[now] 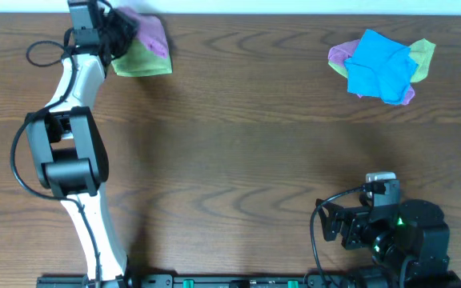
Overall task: Fold the cloth
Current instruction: 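Lower the purple cloth onto the green cloth and open the left gripper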
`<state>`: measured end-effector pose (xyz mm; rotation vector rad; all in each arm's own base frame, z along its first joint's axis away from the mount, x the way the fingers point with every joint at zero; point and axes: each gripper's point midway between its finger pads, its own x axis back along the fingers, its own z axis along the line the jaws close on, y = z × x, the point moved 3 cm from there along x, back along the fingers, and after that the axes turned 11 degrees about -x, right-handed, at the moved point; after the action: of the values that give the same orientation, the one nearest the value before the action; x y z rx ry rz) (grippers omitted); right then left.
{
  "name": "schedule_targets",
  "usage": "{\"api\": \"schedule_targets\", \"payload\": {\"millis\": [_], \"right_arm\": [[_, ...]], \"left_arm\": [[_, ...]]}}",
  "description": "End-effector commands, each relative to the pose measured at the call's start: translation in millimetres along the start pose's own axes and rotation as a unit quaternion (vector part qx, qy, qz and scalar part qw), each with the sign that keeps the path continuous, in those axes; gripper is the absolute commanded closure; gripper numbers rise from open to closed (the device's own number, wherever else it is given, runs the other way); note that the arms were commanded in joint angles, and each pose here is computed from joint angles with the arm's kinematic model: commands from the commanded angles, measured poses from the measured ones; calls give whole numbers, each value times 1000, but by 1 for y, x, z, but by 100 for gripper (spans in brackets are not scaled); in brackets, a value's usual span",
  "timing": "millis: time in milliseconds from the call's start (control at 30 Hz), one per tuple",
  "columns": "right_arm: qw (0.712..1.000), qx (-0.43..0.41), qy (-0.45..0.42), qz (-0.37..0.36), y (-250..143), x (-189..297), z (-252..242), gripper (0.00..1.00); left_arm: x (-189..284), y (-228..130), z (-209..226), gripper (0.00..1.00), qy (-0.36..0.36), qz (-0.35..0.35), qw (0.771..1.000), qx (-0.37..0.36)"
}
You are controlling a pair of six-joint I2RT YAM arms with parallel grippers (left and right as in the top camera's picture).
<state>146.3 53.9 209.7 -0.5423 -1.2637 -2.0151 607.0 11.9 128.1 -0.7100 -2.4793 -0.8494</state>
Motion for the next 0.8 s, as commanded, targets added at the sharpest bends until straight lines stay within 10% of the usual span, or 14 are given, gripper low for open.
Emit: {"api": "schedule_targets", "payload": {"millis": [0, 567, 767], "right_arm": [[1000, -8, -1, 0, -1, 0, -1, 1], [1000, -8, -1, 0, -1, 0, -1, 1], [1000, -8, -1, 0, -1, 0, -1, 1]], "left_arm": [[-7, -5, 4, 94, -17, 26, 999, -6], [14, -13, 66, 93, 78, 78, 994, -8], [16, -15, 59, 43, 48, 93, 994, -34]]}}
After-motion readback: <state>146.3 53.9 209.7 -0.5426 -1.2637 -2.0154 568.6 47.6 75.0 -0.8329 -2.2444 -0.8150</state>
